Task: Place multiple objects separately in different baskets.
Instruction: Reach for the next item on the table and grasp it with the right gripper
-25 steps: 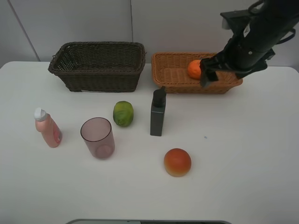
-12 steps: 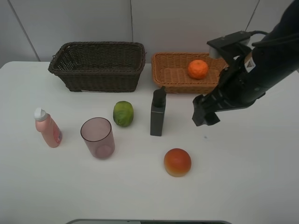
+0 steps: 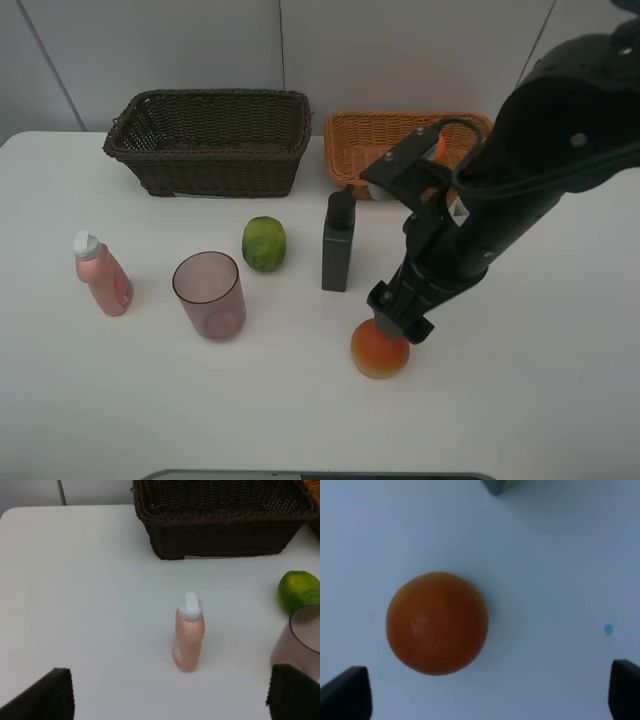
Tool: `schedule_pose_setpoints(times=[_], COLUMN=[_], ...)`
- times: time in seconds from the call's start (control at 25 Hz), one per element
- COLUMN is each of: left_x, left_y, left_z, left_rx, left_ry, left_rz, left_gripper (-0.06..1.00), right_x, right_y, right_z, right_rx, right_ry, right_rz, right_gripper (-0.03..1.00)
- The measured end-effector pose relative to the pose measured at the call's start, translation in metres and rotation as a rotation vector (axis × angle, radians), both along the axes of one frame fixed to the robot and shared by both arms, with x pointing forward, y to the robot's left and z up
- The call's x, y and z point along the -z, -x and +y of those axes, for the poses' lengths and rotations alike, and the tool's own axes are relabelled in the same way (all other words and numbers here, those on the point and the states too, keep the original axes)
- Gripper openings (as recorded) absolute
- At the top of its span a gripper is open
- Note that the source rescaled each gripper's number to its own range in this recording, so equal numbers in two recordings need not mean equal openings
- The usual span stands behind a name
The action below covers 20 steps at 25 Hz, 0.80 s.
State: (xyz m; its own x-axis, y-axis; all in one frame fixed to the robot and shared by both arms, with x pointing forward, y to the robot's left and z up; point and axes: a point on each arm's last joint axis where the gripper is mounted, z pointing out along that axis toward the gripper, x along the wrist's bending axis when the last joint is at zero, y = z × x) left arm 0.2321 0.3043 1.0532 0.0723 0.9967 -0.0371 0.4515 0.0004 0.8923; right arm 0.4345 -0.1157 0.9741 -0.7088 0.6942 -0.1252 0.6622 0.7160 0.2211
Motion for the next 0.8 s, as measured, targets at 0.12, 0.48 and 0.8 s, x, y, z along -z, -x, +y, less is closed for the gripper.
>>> schedule_pose_setpoints(times=[0.12, 0.48, 0.8], left_x=[0.000, 0.000, 0.000], left_y=[0.000, 0.000, 0.000], left_z=[0.000, 0.000, 0.000], left_rx=[0.000, 0.000, 0.000], left_ry=[0.000, 0.000, 0.000], left_rz=[0.000, 0.000, 0.000], left_gripper=[0.99, 0.99, 0.99], right_x=[0.012, 0.034, 0.044], right_y=[0.001, 0.002, -0.002], right_z=[0.006, 0.018, 0.026], right_rx=[-0.163, -0.438, -0.493], right_ry=[0.060, 0.076, 0.049], right_rz=[0.017, 0.074, 0.042], right_gripper=[1.00, 1.00, 1.00])
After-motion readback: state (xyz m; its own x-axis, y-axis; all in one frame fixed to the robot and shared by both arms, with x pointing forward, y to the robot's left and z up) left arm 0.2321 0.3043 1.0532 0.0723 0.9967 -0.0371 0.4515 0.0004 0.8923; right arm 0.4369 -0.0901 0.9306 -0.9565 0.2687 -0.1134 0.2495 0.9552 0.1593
